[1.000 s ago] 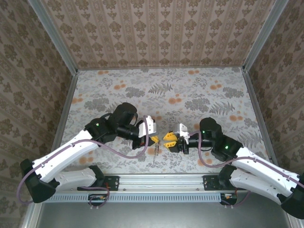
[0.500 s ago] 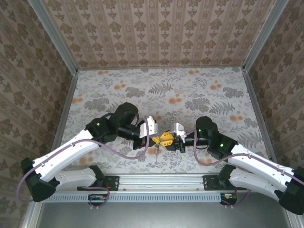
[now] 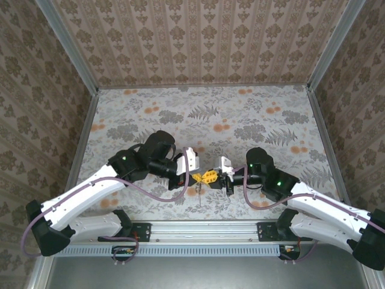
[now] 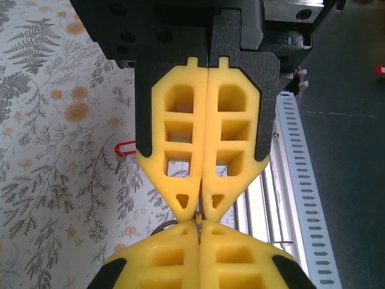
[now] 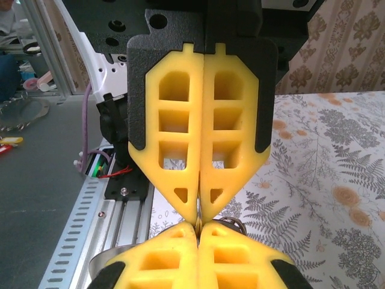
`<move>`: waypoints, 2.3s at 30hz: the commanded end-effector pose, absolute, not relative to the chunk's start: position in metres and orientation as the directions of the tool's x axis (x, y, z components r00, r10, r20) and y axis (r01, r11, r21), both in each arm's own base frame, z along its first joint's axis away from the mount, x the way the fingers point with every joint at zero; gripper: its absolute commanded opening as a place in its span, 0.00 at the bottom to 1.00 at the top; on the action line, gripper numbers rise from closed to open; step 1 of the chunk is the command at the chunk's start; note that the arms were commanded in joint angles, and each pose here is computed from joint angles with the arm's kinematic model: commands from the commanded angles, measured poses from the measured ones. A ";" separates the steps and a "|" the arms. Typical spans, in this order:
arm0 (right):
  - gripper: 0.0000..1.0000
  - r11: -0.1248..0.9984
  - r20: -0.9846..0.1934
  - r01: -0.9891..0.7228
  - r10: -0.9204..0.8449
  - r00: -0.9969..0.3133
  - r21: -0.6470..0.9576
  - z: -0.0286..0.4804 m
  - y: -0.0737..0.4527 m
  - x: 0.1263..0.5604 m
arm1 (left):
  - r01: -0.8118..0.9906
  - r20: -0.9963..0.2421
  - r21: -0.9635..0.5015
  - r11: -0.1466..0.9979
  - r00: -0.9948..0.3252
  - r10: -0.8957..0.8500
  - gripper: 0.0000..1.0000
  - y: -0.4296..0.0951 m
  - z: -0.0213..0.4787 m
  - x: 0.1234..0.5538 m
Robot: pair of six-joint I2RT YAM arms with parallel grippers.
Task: Put the keys on the keyring
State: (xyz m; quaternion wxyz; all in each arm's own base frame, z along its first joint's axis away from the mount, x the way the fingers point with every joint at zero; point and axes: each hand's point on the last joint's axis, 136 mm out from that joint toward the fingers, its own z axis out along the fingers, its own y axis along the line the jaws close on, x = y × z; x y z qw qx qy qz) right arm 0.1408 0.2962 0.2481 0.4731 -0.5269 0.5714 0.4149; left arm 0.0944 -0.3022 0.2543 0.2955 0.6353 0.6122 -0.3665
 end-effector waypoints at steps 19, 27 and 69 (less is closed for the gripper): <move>0.00 0.070 -0.994 -0.993 0.044 0.102 -0.099 0.302 0.289 0.124 | 0.998 -0.986 -0.045 0.035 -0.050 0.161 0.40 -0.290 0.298 0.101; 0.00 0.086 -0.991 -0.993 0.095 0.089 -0.081 0.305 0.288 0.126 | 0.998 -0.992 -0.051 -0.041 -0.046 0.120 0.32 -0.296 0.308 0.089; 0.44 0.296 -0.980 -0.950 -0.193 0.042 -0.099 0.274 0.262 0.148 | 0.999 -0.886 0.036 -0.040 0.050 0.461 0.00 -0.286 0.291 0.094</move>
